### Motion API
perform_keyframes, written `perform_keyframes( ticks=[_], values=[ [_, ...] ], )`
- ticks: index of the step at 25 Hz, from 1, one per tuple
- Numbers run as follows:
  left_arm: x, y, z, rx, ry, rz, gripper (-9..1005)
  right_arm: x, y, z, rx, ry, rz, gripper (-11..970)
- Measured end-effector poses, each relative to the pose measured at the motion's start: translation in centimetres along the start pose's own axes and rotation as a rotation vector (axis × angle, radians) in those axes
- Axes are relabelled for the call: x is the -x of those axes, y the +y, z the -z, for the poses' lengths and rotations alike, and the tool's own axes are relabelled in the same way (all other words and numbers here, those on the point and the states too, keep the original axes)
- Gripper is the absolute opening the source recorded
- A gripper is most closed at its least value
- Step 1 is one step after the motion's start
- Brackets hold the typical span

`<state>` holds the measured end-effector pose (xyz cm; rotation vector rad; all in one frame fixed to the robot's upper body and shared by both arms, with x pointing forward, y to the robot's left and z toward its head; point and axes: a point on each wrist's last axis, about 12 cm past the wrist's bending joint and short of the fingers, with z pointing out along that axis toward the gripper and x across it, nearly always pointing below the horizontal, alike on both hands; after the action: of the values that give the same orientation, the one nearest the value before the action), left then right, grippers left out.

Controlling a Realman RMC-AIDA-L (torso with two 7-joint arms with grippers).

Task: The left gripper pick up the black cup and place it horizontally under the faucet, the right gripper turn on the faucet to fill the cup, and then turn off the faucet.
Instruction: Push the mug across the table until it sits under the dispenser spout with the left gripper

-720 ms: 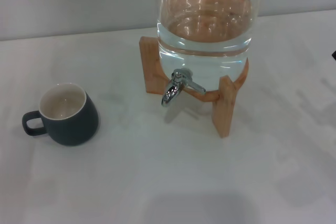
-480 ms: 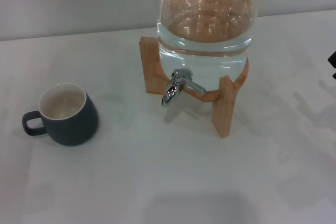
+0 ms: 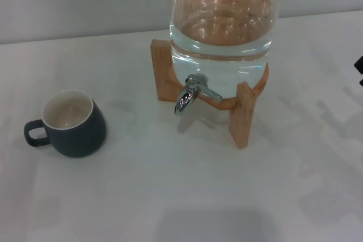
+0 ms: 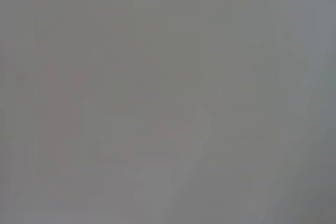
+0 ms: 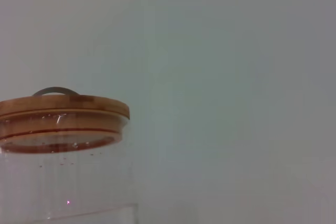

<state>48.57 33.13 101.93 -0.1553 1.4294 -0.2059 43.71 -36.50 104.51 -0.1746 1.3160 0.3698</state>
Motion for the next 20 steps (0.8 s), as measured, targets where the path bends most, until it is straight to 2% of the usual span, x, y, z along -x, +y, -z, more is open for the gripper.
perform_keyframes(
  ticks=[6, 10, 15, 20],
  values=[
    [-0.3, -0.1, 0.5, -0.008, 0.016, 0.037, 859, 0.2, -0.3, 0.2, 0.009, 0.008, 0.010, 795],
    [-0.5, 0.0, 1.5, -0.082, 0.071, 0.088, 857, 0.5, -0.7, 0.6, -0.001, 0.005, 0.019, 795],
    [-0.8, -0.1, 2.7, -0.230, 0.161, 0.046, 853, 1.0, -1.1, 0.3, -0.001, -0.016, 0.043, 795],
    [-1.6, -0.3, 4.1, -0.265, 0.225, 0.016, 850, 1.3, -1.3, -0.5, -0.008, -0.040, 0.053, 794]
  ],
)
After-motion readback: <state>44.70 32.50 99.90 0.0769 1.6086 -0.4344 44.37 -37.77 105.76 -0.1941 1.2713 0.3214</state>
